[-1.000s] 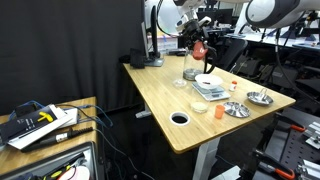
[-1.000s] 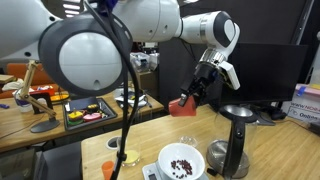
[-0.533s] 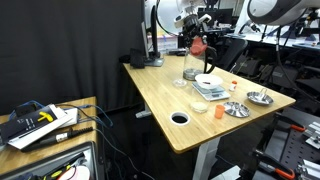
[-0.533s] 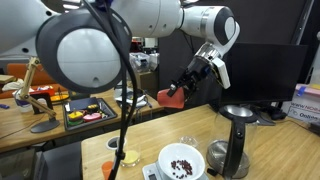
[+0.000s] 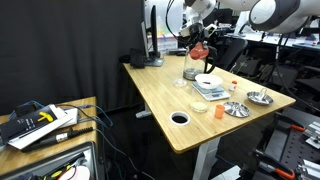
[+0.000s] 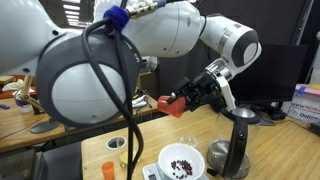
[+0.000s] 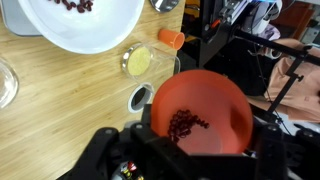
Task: Pour the contents in the red cup into the white bowl
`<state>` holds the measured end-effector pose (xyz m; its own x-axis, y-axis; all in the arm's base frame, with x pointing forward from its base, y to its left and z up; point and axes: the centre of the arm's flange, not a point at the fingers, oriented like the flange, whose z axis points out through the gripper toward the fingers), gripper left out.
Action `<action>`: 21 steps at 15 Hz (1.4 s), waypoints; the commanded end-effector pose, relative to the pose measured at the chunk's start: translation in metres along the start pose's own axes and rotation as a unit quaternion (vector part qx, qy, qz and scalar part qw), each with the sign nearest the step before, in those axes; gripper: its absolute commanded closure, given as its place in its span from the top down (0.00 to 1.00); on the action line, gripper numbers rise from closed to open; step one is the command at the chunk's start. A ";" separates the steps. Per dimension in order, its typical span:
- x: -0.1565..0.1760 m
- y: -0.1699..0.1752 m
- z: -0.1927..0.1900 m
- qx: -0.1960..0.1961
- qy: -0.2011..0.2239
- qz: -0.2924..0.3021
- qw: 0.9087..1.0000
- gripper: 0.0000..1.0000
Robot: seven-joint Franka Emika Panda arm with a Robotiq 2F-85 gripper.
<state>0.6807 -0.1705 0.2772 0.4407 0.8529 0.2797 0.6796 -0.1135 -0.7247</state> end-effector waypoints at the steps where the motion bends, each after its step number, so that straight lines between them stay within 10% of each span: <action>1: -0.033 -0.037 0.054 -0.017 0.047 0.019 0.999 0.55; 21: -0.053 -0.046 0.032 -0.063 0.065 -0.002 0.996 0.55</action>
<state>0.6801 -0.2123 0.2790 0.4977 0.8029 0.3280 0.7201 -0.1717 -0.6723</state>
